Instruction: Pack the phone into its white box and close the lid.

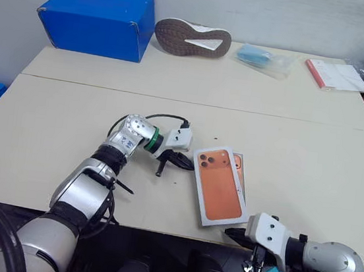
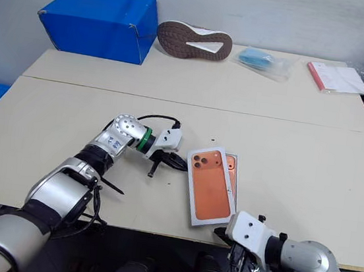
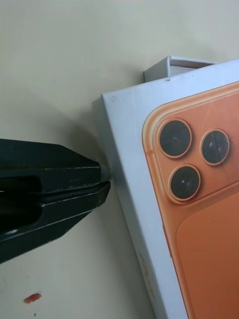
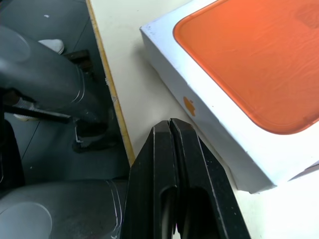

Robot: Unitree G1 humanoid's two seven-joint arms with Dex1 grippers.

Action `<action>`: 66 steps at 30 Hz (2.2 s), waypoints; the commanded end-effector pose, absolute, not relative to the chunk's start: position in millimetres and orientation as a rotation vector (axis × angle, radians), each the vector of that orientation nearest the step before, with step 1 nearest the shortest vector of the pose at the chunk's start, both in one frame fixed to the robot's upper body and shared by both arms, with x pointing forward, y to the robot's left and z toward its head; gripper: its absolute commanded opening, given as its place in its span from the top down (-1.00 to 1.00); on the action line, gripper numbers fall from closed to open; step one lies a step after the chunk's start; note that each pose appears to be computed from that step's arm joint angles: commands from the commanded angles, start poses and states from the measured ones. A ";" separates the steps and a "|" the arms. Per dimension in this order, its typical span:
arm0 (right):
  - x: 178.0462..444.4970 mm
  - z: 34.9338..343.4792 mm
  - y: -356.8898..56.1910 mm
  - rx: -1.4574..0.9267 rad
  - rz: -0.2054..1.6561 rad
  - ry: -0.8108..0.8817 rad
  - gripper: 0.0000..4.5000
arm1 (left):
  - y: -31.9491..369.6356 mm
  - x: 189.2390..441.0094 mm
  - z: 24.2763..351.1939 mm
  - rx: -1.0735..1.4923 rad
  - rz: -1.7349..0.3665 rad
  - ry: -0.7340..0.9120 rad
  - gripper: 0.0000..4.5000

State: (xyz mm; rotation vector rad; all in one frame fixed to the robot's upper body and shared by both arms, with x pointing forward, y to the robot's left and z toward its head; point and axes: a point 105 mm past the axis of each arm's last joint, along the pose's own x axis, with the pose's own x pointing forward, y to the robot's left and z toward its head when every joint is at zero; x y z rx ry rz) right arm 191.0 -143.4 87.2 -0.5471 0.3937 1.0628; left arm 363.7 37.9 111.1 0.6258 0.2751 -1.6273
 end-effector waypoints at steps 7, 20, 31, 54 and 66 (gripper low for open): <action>190.7 102.6 -135.7 -0.515 1.023 0.312 1.00 | 6.6 367.1 132.2 0.619 -1.635 0.147 1.00; 191.7 114.0 -134.0 -0.425 1.010 0.293 1.00 | 32.1 369.0 137.3 0.652 -1.650 0.184 1.00; 192.2 104.5 -134.3 -0.422 1.040 0.333 1.00 | 45.0 362.8 152.2 0.608 -1.699 0.185 1.00; 210.5 138.8 -131.0 -0.246 0.964 0.221 1.00 | 3.7 358.4 168.8 0.489 -1.719 0.097 1.00; 246.8 105.1 -161.0 -0.282 0.716 0.354 1.00 | -39.9 364.9 129.3 0.626 -1.610 0.168 1.00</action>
